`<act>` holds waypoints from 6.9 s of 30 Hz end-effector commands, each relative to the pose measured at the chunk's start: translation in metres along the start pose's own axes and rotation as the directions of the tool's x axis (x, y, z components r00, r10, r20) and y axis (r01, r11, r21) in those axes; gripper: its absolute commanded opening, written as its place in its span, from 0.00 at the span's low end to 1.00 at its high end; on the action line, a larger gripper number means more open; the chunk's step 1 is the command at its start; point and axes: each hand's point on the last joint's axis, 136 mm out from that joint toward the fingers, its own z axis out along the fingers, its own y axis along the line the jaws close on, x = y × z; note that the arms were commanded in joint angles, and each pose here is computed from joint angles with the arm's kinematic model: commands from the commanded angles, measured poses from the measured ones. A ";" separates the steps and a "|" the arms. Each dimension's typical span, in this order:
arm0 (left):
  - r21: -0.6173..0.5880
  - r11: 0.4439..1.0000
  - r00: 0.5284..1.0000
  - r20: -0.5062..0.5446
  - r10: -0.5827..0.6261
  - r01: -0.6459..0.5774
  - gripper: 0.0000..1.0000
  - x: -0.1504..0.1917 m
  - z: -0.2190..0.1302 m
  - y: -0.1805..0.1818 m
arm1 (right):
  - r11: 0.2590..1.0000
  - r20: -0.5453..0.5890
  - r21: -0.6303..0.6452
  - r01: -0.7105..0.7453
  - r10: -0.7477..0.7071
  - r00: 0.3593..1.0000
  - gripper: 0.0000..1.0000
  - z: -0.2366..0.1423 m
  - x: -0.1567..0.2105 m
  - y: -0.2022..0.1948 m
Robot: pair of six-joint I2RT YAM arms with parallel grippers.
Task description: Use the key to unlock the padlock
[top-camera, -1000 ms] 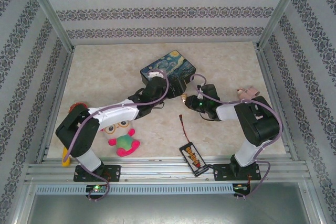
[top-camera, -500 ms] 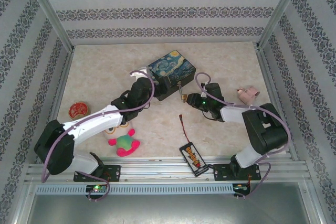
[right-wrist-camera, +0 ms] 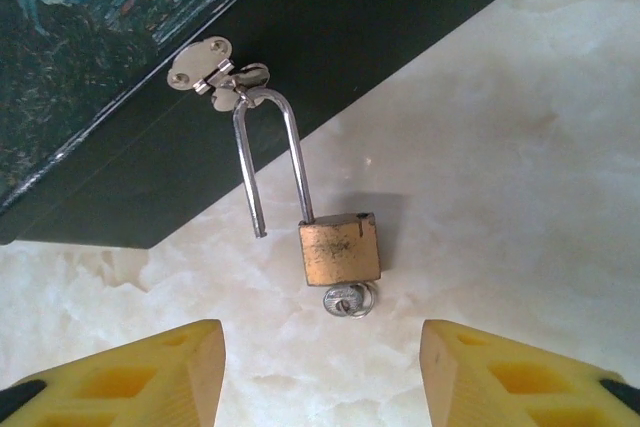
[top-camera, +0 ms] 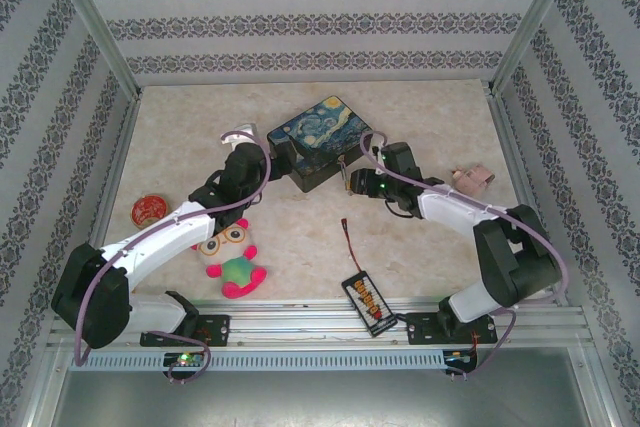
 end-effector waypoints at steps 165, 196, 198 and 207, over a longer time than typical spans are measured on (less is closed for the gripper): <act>-0.209 0.964 0.940 -0.330 0.088 -0.164 0.99 0.133 0.071 -0.005 | 0.813 -0.106 -0.177 -0.554 0.544 0.832 0.00 0.053 -0.003 -0.013; -0.216 0.962 0.937 -0.340 0.085 -0.165 0.99 0.136 0.072 -0.001 | 0.764 -0.057 -0.306 -0.568 0.581 0.812 0.00 0.057 -0.034 -0.007; -0.218 0.962 0.937 -0.338 0.084 -0.165 0.99 0.136 0.072 0.000 | 0.764 -0.060 -0.308 -0.567 0.579 0.813 0.00 0.057 -0.033 -0.006; -0.221 0.962 0.938 -0.337 0.080 -0.161 0.99 0.136 0.072 0.001 | 0.764 -0.067 -0.307 -0.568 0.577 0.814 0.00 0.055 -0.029 -0.006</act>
